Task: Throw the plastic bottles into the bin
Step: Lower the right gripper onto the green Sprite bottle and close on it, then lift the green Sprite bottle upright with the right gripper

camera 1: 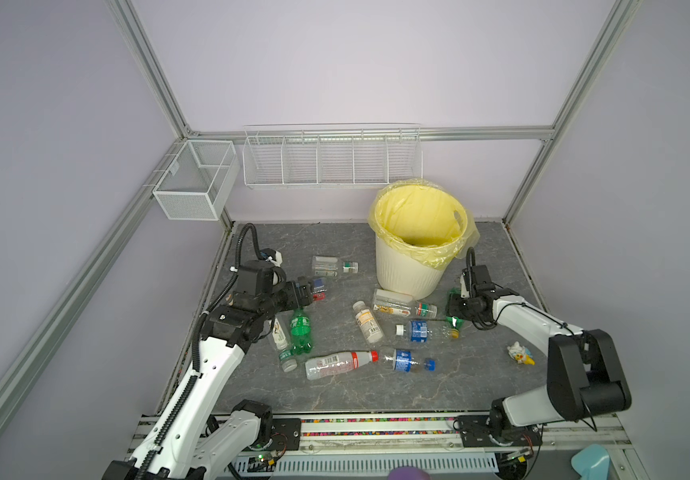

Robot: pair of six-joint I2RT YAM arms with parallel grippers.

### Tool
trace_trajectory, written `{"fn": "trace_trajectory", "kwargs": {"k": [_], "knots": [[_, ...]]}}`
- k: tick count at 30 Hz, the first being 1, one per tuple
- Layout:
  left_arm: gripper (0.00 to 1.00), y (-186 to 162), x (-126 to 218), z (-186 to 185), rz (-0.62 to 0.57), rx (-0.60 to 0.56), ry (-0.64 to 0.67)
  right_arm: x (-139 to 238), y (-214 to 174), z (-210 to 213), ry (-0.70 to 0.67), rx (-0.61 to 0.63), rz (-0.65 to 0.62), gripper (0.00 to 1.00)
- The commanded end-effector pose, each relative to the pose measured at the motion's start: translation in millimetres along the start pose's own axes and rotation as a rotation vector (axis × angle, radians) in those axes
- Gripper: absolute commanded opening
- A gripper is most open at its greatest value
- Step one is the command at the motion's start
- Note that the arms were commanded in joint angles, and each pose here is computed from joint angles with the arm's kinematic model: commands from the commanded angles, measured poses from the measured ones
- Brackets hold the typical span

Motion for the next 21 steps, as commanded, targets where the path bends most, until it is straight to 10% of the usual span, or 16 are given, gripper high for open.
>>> {"fn": "trace_trajectory", "kwargs": {"k": [1, 21], "knots": [[1.00, -5.9, 0.3, 4.0, 0.021, -0.012, 0.031, -4.4, -1.3, -1.8, -0.027, -0.022, 0.037, 0.61], [1.00, -5.6, -2.8, 4.6, 0.036, -0.013, 0.042, 39.4, 3.0, -3.3, -0.025, -0.002, -0.022, 0.59]]}}
Point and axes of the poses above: each gripper's point midway between its finger pads, its own x axis back along the fingers, its own z axis along the line the jaws close on, y = z × x, the point moved 10 cm from there along x, back along the fingers, and after that the axes turned 10 degrees about -x, right-handed, at the moved point
